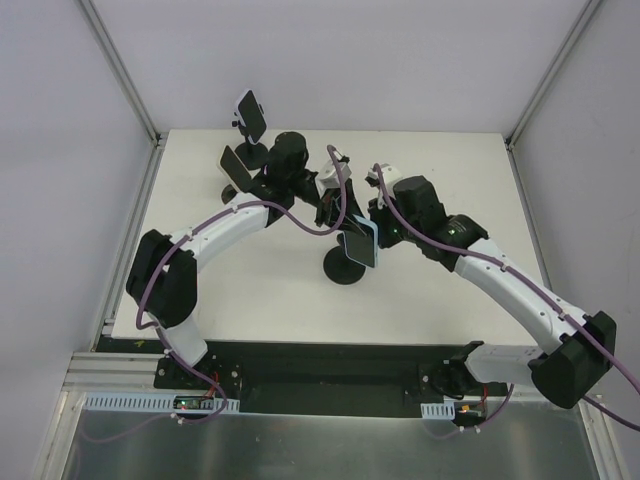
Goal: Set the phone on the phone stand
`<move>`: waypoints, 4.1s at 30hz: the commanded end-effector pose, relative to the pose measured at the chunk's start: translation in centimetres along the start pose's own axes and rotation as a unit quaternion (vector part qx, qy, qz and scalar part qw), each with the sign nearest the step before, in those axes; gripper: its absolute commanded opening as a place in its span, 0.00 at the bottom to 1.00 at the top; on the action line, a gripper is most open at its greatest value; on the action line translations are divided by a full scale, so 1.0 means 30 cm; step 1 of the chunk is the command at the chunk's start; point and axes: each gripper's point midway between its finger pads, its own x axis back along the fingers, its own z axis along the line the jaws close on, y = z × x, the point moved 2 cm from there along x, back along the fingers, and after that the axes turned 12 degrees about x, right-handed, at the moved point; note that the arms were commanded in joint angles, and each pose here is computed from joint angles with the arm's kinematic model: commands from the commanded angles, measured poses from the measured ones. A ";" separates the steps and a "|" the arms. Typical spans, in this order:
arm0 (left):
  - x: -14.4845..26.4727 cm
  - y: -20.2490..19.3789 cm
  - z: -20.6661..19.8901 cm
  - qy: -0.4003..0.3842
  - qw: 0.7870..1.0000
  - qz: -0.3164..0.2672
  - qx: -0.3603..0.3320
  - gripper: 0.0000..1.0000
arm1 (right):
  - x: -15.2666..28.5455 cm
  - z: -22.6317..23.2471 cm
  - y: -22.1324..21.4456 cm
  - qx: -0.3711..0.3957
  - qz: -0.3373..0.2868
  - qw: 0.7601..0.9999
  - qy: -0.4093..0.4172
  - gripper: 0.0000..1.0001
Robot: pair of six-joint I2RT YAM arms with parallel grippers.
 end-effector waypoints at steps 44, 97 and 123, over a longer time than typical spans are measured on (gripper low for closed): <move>0.543 -0.257 0.414 0.783 0.611 0.116 0.008 0.00 | 0.240 0.205 0.153 -0.162 -0.247 0.931 -0.215 0.00; 0.324 0.062 -0.136 0.588 0.802 -0.002 0.103 0.00 | 0.206 0.188 -0.022 -0.012 -0.160 0.983 0.092 0.89; 0.913 0.063 -0.242 0.776 0.597 -0.024 0.204 0.00 | 0.034 0.208 -0.004 -0.059 -0.129 0.981 0.129 0.92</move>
